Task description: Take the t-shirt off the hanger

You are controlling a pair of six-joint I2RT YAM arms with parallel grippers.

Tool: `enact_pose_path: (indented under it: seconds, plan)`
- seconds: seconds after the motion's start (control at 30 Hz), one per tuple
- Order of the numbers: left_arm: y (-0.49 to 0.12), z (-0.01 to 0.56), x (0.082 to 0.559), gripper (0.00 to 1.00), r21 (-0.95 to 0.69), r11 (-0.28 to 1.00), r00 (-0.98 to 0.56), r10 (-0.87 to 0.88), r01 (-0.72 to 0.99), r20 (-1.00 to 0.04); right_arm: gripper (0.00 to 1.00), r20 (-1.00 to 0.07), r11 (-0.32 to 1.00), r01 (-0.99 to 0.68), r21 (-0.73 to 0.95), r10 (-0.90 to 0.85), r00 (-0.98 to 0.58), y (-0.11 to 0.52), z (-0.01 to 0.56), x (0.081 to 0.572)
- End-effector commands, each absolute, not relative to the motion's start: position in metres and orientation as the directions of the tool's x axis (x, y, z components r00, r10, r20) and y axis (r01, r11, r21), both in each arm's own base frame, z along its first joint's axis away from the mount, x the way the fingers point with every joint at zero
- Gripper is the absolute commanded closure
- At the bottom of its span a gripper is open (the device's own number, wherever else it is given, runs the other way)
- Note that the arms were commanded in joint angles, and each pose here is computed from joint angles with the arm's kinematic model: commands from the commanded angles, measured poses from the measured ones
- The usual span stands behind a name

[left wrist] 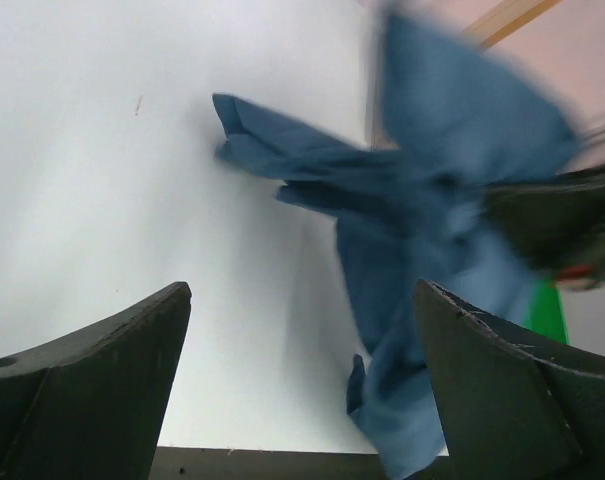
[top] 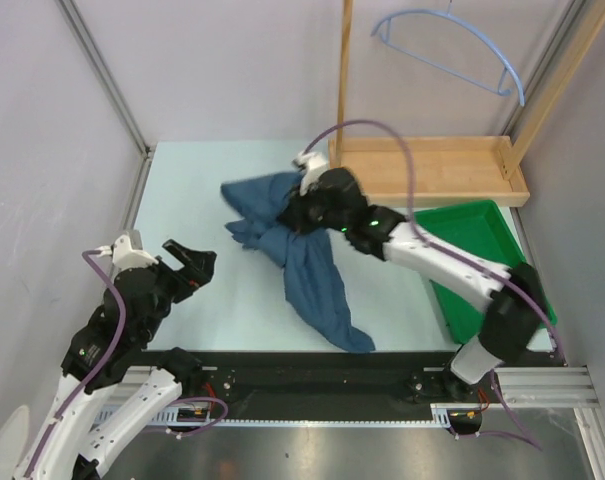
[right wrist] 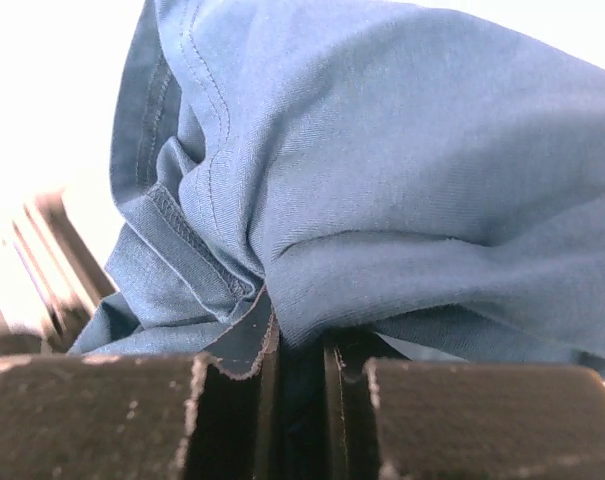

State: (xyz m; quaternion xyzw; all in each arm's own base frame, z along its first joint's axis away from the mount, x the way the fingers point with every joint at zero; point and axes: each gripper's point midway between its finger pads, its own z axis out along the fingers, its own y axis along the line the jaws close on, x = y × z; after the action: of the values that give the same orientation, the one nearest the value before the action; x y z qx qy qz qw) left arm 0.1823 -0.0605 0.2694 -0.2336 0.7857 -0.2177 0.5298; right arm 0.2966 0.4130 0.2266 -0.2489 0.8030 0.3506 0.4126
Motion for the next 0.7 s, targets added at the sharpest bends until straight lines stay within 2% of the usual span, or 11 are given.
enact_pose_path:
  seconds: [0.0,0.17,0.37,0.67]
  plan:
    - [-0.075,0.271,0.192,0.03,-0.598,0.796,-0.351,-0.588,-0.092,-0.729,1.0,-0.907,0.758,-0.566,0.324,0.079,-0.413,0.33,0.318,0.325]
    - [-0.083,0.27,0.197,0.03,-0.6,0.796,-0.367,-0.581,-0.073,-0.726,1.0,-0.935,0.907,-0.337,0.254,0.141,-0.324,0.209,0.354,0.351]
    - [-0.088,0.269,0.202,0.03,-0.6,0.798,-0.376,-0.574,-0.059,-0.727,1.0,-0.966,0.963,-0.141,0.231,0.209,-0.155,0.096,0.419,0.331]
    - [-0.093,0.269,0.203,0.04,-0.604,0.796,-0.387,-0.571,-0.046,-0.724,1.0,-0.992,0.99,0.057,0.127,0.127,-0.002,0.021,0.474,0.297]
